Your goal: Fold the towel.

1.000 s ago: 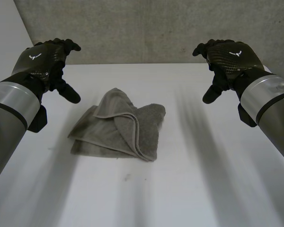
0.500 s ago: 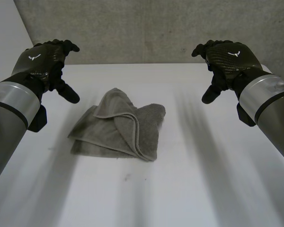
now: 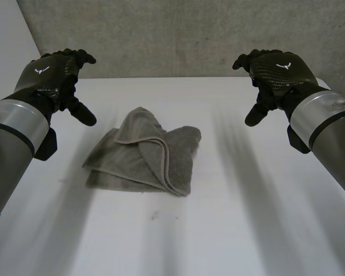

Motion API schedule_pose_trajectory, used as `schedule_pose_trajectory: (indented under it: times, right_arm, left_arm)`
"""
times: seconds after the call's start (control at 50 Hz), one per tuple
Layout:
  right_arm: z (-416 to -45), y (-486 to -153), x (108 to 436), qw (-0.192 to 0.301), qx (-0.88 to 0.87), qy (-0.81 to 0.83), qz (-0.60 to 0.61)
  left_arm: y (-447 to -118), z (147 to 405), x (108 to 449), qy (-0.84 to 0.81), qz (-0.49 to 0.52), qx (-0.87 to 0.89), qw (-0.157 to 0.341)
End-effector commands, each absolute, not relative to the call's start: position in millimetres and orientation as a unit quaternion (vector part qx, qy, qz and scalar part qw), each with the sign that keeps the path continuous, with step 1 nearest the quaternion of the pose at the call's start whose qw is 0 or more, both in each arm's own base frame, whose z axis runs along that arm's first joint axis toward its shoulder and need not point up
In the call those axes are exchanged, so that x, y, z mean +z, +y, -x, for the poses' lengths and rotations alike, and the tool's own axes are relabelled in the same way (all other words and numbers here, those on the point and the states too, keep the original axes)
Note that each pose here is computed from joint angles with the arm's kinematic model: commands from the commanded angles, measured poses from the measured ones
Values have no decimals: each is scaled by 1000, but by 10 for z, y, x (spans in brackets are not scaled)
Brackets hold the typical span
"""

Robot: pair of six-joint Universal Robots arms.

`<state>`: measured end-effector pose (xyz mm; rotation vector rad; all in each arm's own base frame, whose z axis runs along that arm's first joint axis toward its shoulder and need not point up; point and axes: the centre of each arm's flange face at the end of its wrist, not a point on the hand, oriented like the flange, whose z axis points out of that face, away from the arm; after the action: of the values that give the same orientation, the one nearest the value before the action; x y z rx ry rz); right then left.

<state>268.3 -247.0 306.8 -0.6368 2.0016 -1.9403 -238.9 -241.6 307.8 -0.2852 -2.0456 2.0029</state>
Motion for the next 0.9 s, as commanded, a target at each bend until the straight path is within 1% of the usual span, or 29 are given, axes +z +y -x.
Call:
schedule_pose_trajectory:
  times: [0.02, 0.52, 0.62, 0.68, 0.76, 0.78, 0.82, 0.84, 0.86, 0.88, 0.9]
  right_arm:
    - [-2681, -2484, 3059, 141, -671, 694, 220]
    - [-2682, -2498, 3037, 141, -672, 693, 219]
    - [-2684, -2500, 3032, 142, -671, 694, 219]
    - [-2693, -2496, 3025, 142, -670, 694, 220]
    - [-2724, -2502, 2952, 146, -659, 704, 222]
    - [-2737, -2516, 2899, 150, -652, 710, 219]
    - [-2743, -2525, 2834, 156, -642, 719, 214]
    - [-2748, -2530, 2769, 160, -632, 728, 212]
    - [-2748, -2530, 2768, 160, -632, 728, 211]
    - [-2743, -2531, 2704, 161, -621, 738, 209]
    - [-2728, -2536, 2624, 160, -609, 749, 206]
  left_arm:
    - [-2427, 2390, 3056, -706, 97, 689, 131]
    - [-2436, 2409, 3064, -700, 105, 693, 134]
    - [-2446, 2420, 3026, -701, 121, 693, 121]
    - [-2474, 2458, 2972, -699, 140, 693, 112]
    - [-2574, 2591, 2798, -692, 192, 687, 110]
    - [-2574, 2591, 2798, -692, 192, 687, 110]
    - [-2671, 2706, 2621, -687, 238, 678, 111]
    - [-2671, 2707, 2620, -687, 239, 678, 111]
    - [-2717, 2774, 2533, -682, 262, 673, 115]
    - [-2758, 2848, 2449, -678, 283, 668, 119]
    - [-2758, 2849, 2448, -677, 284, 668, 119]
